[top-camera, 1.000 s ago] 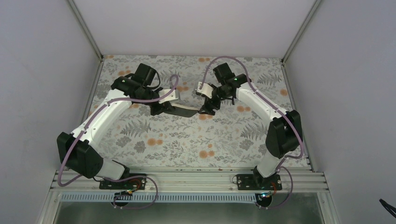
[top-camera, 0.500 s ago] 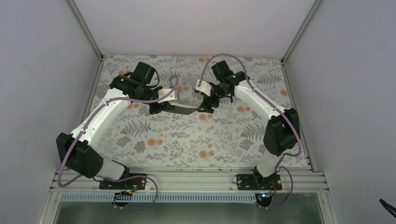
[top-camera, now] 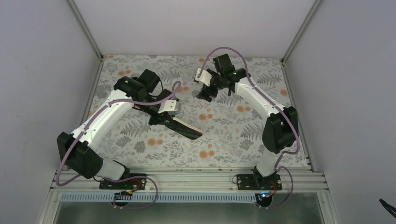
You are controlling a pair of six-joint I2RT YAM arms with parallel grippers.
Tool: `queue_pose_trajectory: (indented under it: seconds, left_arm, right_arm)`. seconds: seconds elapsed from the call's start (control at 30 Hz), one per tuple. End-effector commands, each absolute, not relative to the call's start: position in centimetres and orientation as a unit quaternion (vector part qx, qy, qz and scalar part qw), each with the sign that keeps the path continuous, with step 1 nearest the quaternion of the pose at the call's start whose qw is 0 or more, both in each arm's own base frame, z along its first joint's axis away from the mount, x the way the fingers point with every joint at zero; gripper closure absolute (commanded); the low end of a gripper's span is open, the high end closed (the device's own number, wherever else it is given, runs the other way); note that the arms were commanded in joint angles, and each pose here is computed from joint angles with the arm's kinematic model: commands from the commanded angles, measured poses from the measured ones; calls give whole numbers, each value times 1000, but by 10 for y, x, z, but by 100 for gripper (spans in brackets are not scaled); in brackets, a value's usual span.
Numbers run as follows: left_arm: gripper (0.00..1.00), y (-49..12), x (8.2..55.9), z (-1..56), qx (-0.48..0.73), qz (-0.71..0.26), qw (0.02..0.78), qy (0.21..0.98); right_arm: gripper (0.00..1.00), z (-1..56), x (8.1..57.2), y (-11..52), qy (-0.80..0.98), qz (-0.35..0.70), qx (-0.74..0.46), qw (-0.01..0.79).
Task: Take the phone out of the phone case
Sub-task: Remove the phone case from the phone.
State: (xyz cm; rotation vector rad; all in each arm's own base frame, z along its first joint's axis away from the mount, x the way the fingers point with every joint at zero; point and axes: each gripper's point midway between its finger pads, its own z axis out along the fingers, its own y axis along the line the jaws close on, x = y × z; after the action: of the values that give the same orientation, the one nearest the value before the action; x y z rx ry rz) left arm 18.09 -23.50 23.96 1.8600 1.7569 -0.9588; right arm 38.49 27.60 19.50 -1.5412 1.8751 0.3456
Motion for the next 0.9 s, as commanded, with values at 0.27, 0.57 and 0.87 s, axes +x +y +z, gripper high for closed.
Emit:
queue_pose_trajectory:
  seconds: [0.27, 0.57, 0.87]
  left_arm:
    - [98, -238, 178, 256, 663, -362, 235, 612]
    - [98, -240, 197, 245, 656, -344, 242, 627]
    - [98, -245, 205, 245, 653, -347, 248, 626]
  right_arm:
    - [2, 185, 307, 261, 680, 215, -649, 263]
    - [3, 185, 243, 246, 668, 274, -657, 218]
    - [6, 179, 230, 254, 660, 299, -658, 206]
